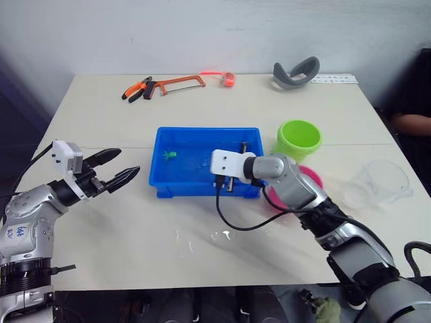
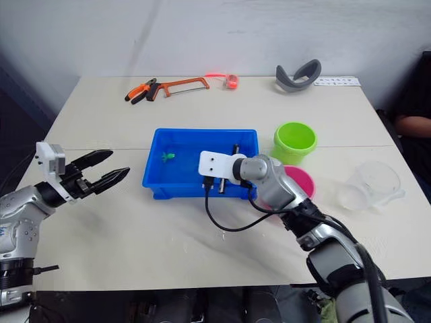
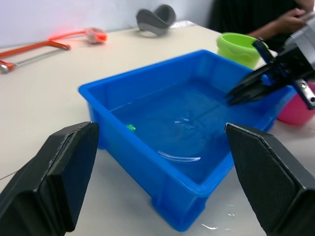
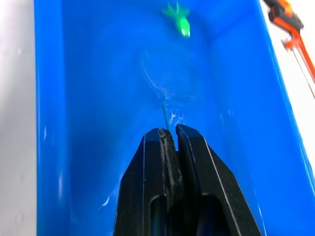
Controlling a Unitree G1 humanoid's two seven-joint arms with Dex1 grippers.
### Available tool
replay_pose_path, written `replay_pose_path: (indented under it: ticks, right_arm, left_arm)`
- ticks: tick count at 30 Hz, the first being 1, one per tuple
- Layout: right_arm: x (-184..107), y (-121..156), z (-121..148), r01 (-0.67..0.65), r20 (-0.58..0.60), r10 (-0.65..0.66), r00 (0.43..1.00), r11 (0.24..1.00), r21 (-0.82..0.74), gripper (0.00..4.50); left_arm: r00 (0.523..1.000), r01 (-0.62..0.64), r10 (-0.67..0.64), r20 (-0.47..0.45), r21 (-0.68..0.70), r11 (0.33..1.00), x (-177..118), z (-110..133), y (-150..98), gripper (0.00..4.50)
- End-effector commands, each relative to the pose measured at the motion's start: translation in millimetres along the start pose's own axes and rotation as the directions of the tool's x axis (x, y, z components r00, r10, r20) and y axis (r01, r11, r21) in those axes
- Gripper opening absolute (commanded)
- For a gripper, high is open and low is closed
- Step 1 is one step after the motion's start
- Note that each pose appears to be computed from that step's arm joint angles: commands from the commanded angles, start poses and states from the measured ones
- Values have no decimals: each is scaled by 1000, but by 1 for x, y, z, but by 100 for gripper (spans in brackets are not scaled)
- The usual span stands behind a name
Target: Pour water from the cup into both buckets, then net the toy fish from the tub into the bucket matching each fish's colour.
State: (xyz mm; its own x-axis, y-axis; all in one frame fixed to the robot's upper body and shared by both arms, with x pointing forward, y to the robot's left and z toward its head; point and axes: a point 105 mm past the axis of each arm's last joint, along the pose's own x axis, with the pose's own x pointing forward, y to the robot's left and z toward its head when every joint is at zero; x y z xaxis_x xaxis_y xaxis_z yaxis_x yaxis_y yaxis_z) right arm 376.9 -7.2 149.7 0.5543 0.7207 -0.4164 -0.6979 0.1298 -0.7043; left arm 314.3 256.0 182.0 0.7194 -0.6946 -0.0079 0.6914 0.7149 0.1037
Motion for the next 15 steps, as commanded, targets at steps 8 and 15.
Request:
replay_pose_path:
  ticks: [8,15]
  right_arm:
    - [13,-6,19,81,96,-75,993,995,-65,0]
    - [18,-6,28,171,188,-157,970,983,-63,0]
  left_arm:
    - [981,134,-119,-153,93,987,8,43,21,444]
    - [962,171,-141,-234,111,979,15,54,35,444]
